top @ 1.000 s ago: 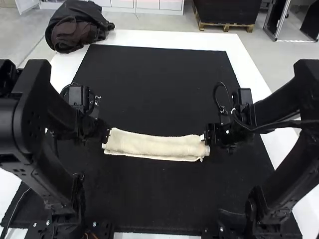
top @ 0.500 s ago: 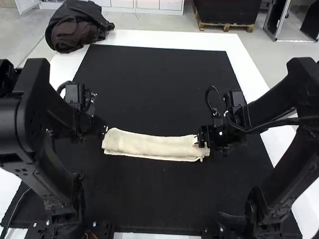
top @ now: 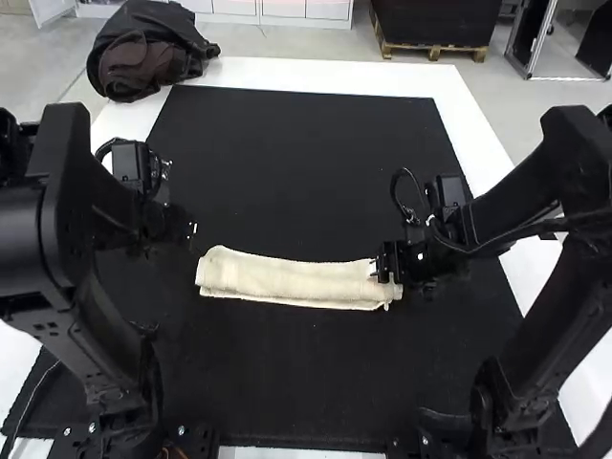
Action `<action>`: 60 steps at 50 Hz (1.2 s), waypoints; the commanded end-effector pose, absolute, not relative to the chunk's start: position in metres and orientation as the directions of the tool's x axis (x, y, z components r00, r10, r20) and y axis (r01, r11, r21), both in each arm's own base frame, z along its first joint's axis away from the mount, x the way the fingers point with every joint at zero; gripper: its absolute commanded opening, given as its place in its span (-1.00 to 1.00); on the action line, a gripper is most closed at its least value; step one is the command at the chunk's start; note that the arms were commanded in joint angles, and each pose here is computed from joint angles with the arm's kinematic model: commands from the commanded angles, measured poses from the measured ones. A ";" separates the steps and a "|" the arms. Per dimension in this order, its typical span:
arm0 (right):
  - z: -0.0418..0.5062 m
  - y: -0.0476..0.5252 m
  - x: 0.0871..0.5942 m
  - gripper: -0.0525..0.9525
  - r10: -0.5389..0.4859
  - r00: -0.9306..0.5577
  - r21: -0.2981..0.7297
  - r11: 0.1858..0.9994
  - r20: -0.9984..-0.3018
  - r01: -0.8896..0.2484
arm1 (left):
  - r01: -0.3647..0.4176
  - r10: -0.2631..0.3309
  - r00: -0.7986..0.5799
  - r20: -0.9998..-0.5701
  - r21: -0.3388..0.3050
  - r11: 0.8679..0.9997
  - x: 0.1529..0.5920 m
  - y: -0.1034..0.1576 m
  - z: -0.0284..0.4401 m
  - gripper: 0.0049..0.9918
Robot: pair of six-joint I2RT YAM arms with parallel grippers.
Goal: Fold the towel.
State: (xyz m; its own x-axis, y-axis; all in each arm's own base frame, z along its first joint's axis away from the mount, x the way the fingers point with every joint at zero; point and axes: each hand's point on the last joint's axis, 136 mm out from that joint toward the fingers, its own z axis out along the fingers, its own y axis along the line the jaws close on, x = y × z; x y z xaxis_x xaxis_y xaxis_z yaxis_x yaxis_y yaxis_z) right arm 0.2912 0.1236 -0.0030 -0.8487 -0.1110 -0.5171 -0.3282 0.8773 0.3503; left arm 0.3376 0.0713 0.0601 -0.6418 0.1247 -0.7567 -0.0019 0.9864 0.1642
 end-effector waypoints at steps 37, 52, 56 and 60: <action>-0.026 0.138 0.287 -0.94 -0.175 -0.871 0.371 0.853 -0.459 -0.367 | -0.126 0.029 -0.558 -0.829 0.120 0.985 0.353 0.114 0.103 0.94; 0.027 0.138 0.306 -0.94 -0.133 -0.823 0.367 0.848 -0.552 -0.383 | -0.135 0.022 -0.555 -0.832 0.116 0.984 0.353 0.118 0.105 0.94; 0.041 0.138 0.310 -0.94 -0.112 -0.809 0.370 0.847 -0.578 -0.381 | -0.131 0.023 -0.557 -0.830 0.115 0.985 0.353 0.117 0.105 0.94; 0.051 0.141 0.309 -0.94 -0.111 -0.804 0.379 0.838 -0.584 -0.392 | -0.131 0.021 -0.560 -0.828 0.114 0.985 0.352 0.117 0.104 0.94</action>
State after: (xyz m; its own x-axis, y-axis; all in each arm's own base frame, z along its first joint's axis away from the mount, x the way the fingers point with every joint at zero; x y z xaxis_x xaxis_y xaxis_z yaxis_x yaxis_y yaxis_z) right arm 0.2997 0.1281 0.0216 -0.8371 -0.1244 -0.5326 -0.3496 0.8707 0.3460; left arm 0.3438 0.1132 0.0839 -0.6021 0.0165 -0.7983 -0.1267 0.9851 0.1159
